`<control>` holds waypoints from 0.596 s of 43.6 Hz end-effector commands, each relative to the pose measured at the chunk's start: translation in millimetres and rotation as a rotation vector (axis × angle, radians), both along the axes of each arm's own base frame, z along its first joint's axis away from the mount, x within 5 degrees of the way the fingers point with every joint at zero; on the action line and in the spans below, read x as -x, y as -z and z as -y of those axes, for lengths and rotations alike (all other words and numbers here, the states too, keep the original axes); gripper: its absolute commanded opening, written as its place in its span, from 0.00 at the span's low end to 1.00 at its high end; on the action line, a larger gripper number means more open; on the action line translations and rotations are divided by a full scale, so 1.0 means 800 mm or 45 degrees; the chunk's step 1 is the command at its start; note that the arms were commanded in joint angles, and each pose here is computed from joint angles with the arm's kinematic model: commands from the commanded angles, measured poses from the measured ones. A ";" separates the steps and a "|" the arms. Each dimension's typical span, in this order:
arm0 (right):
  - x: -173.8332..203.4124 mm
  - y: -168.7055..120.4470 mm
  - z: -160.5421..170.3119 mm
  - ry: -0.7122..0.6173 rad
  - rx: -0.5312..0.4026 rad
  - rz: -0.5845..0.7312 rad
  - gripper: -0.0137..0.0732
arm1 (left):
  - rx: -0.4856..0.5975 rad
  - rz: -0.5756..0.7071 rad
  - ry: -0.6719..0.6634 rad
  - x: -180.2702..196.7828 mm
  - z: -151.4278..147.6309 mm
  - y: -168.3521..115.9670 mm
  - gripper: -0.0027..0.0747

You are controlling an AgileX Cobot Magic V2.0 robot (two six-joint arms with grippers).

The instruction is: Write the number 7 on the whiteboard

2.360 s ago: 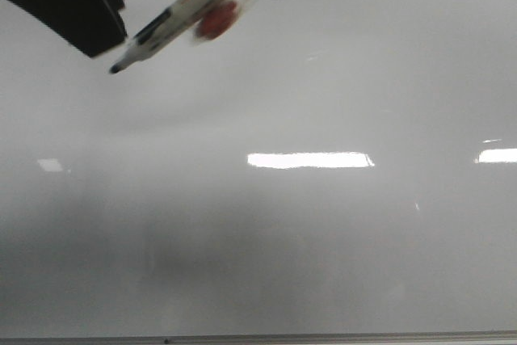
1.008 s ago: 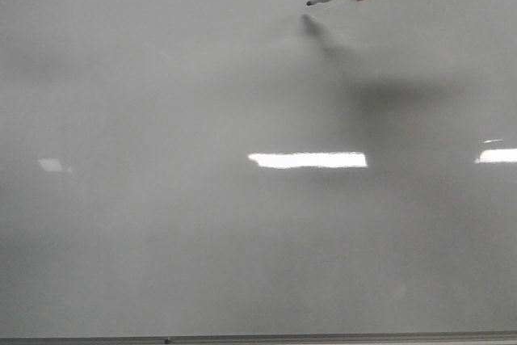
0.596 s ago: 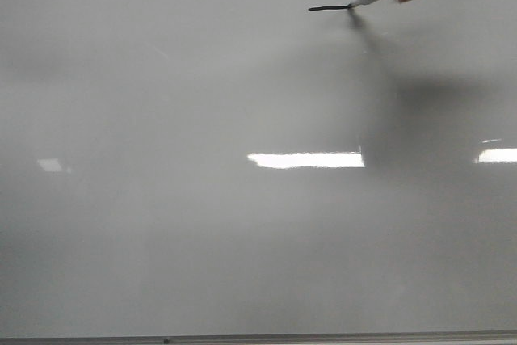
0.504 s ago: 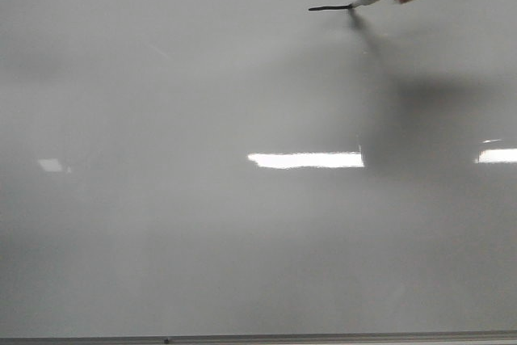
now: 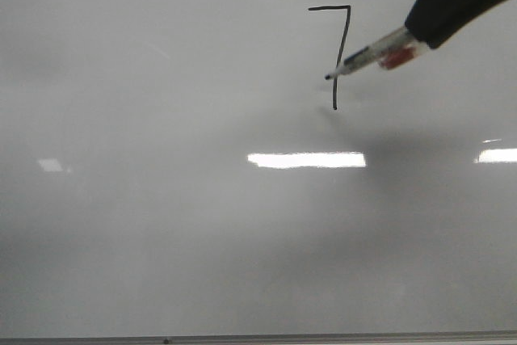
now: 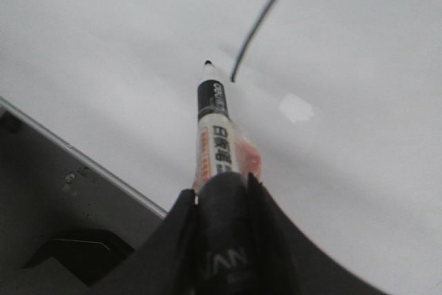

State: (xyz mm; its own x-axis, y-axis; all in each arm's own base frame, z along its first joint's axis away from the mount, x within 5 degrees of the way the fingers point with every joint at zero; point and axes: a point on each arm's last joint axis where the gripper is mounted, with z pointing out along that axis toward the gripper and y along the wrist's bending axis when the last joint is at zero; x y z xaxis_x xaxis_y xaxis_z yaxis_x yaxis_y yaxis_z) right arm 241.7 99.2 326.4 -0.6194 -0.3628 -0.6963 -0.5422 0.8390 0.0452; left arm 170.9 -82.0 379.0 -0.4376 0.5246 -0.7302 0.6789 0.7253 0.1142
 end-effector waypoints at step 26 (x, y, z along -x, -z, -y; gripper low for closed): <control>0.140 -0.077 -0.017 -0.756 0.096 0.300 0.08 | -0.005 0.125 0.938 0.028 0.188 0.014 0.57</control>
